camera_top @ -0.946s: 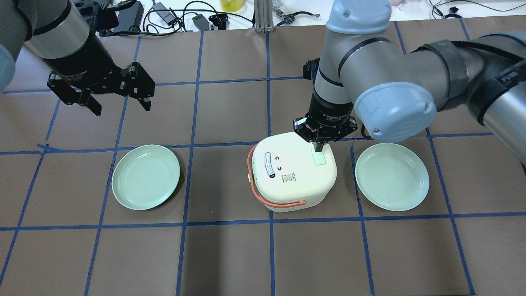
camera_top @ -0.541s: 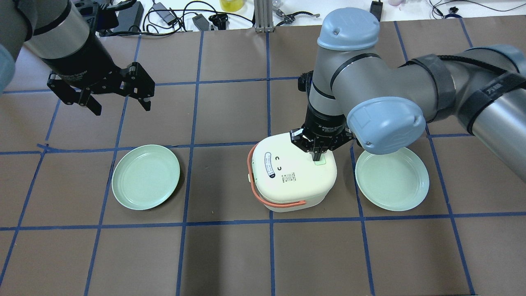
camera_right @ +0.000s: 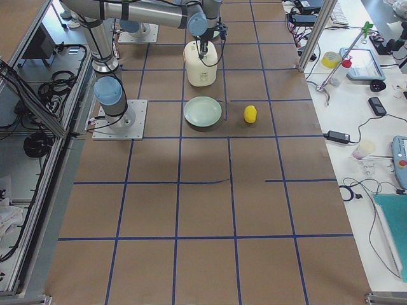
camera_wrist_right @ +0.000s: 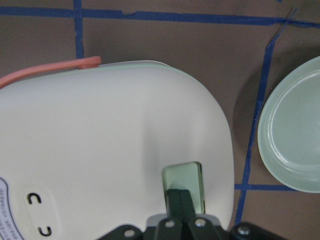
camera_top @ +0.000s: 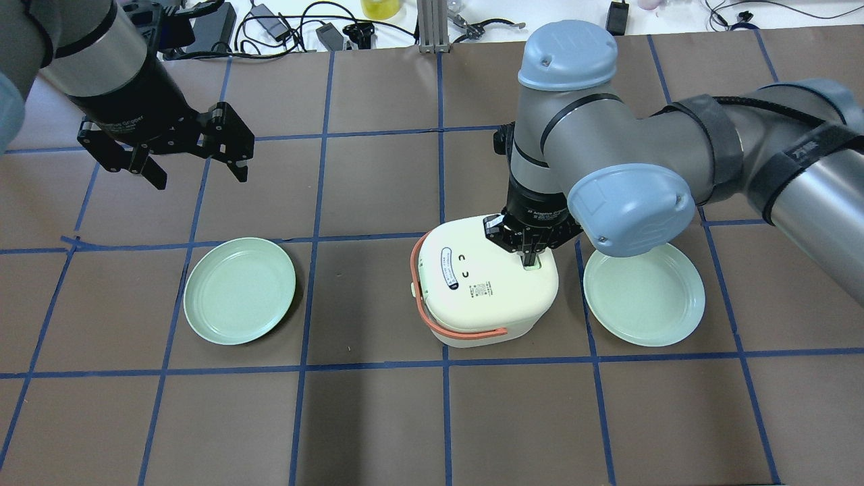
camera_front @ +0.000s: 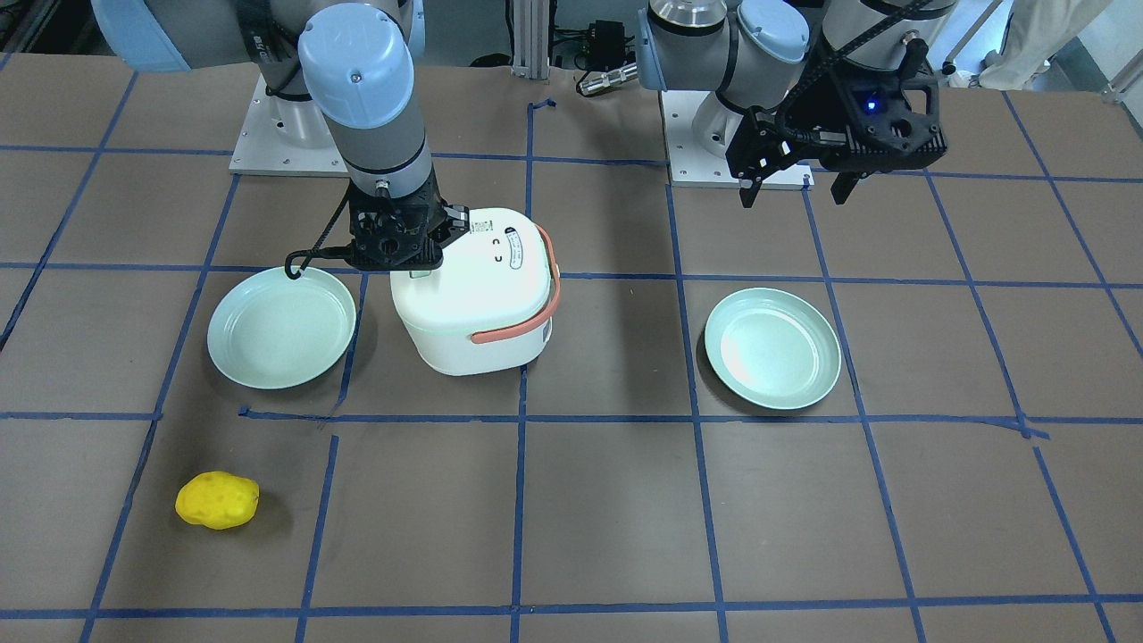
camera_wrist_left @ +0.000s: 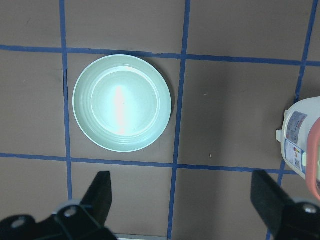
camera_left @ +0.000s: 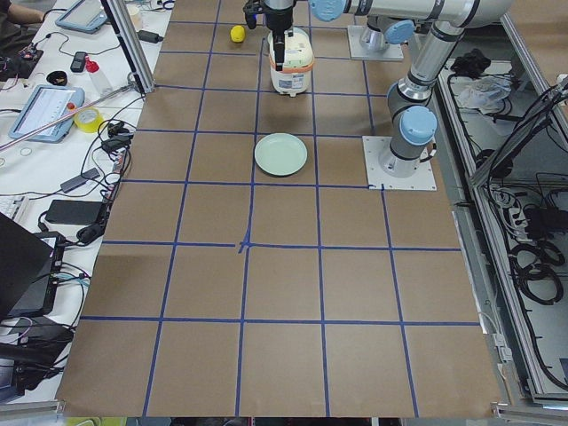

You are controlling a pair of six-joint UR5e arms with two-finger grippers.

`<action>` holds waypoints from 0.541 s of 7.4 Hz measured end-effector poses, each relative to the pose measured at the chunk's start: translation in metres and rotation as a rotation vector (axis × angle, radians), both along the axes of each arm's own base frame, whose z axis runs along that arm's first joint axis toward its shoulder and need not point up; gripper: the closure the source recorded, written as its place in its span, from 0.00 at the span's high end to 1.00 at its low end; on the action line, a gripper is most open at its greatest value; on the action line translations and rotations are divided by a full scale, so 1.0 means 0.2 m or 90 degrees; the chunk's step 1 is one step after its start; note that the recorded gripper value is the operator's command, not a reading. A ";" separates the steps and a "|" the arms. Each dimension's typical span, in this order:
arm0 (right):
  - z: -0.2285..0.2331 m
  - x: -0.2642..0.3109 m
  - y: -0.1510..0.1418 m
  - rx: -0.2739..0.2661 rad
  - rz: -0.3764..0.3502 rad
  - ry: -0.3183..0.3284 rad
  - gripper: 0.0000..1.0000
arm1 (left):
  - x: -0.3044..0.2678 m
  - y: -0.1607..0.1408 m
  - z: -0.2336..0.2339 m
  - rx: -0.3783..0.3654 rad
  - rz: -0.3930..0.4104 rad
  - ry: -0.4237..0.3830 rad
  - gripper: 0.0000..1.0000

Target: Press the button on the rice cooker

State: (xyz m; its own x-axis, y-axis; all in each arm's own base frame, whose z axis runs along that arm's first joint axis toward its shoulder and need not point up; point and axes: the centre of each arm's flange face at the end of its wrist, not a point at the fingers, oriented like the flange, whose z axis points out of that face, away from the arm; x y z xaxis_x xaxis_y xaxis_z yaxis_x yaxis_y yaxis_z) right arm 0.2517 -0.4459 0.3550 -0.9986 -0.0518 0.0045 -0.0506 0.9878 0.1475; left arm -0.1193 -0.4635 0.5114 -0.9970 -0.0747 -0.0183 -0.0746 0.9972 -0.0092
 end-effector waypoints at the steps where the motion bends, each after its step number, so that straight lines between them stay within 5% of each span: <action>1: 0.01 0.00 0.00 -0.003 -0.002 0.000 1.00 | 0.00 0.00 0.00 0.000 0.000 0.000 1.00; 4: 0.25 -0.03 -0.10 -0.045 -0.053 -0.003 1.00 | 0.00 0.00 0.00 0.000 0.000 0.000 1.00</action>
